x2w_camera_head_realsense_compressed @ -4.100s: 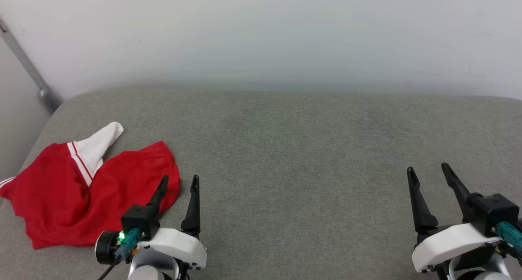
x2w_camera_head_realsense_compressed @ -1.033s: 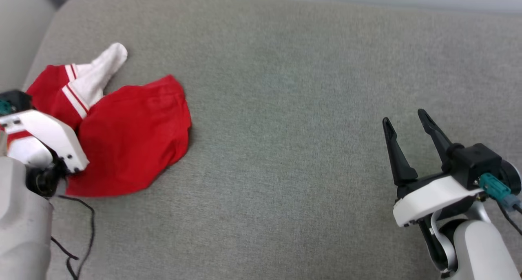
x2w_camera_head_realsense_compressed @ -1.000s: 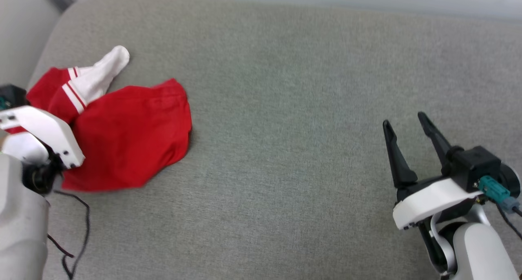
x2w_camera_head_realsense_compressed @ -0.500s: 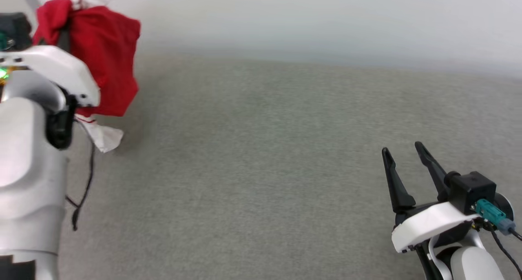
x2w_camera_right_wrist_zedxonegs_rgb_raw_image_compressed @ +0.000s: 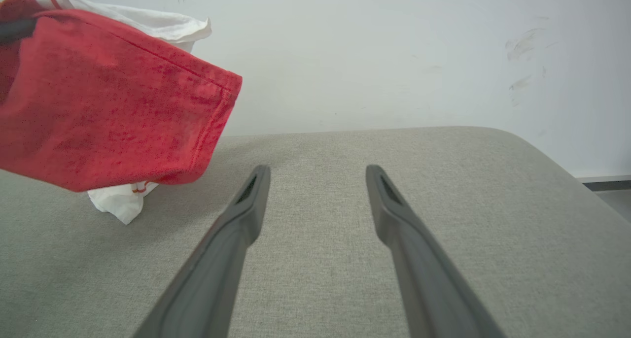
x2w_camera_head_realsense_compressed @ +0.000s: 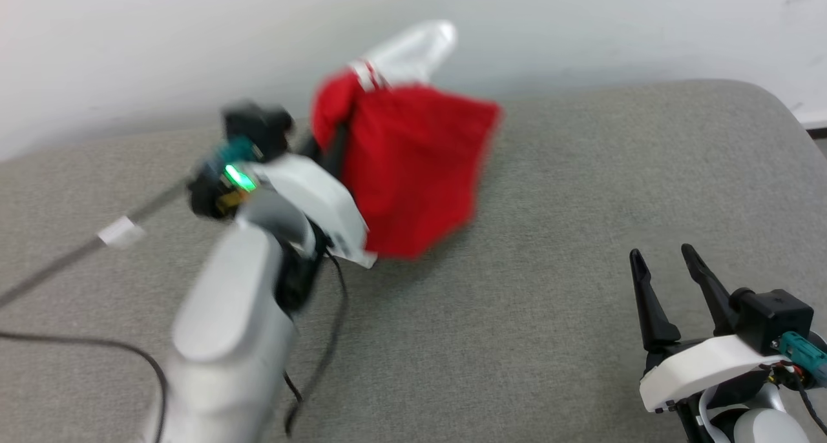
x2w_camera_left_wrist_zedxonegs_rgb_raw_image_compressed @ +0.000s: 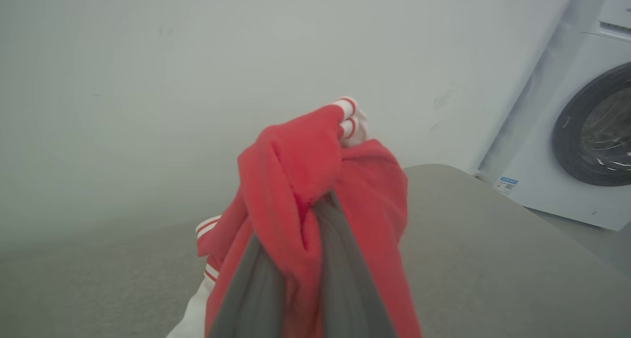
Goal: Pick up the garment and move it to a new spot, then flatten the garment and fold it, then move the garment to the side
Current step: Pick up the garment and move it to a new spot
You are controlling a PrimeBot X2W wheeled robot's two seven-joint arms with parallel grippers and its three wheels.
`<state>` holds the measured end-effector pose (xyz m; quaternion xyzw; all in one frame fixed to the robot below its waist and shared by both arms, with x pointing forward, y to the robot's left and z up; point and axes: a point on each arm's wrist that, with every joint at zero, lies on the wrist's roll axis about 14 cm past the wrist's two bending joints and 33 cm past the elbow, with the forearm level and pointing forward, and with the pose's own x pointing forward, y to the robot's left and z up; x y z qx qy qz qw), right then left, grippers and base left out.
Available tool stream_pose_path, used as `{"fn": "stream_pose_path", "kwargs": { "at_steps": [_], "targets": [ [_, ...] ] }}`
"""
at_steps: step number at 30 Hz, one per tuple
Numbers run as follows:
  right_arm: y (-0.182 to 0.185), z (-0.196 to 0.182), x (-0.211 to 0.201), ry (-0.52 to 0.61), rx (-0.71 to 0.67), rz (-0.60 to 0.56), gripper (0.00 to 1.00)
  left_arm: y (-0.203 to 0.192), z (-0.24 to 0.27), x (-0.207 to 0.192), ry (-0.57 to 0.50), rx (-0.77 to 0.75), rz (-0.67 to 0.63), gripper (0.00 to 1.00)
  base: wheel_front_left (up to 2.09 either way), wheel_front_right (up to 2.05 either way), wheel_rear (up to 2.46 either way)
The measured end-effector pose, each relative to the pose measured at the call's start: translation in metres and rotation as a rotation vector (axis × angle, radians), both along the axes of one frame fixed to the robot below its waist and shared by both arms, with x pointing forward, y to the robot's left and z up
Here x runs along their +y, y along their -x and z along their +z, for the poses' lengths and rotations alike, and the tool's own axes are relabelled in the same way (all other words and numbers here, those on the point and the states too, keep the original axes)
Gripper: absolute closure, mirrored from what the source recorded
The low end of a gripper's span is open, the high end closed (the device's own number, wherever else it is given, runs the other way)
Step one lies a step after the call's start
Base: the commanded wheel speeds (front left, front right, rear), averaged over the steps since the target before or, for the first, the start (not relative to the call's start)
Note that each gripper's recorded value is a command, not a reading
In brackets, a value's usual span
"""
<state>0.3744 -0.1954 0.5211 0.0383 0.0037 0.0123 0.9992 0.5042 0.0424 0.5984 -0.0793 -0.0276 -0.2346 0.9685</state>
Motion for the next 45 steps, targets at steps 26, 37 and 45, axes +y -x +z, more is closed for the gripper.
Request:
{"fn": "stream_pose_path", "kwargs": {
  "at_steps": [26, 37, 45],
  "targets": [
    [-0.012, 0.006, 0.01, 0.012, -0.015, 0.031, 0.0, 0.083, -0.035, -0.016, 0.066, -0.096, 0.024, 0.0, 0.0, 0.0, 0.0],
    [0.007, 0.014, 0.013, 0.032, -0.021, 0.04, 0.0, 0.105, -0.065, 0.092, -0.043, -0.05, 0.35, 0.0, 0.0, 0.0, 0.0],
    [0.011, 0.015, 0.019, 0.035, -0.018, 0.058, 0.0, 0.116, -0.067, 0.096, -0.072, -0.05, 0.354, 0.0, 0.0, 0.0, 0.0]
  ]
}}
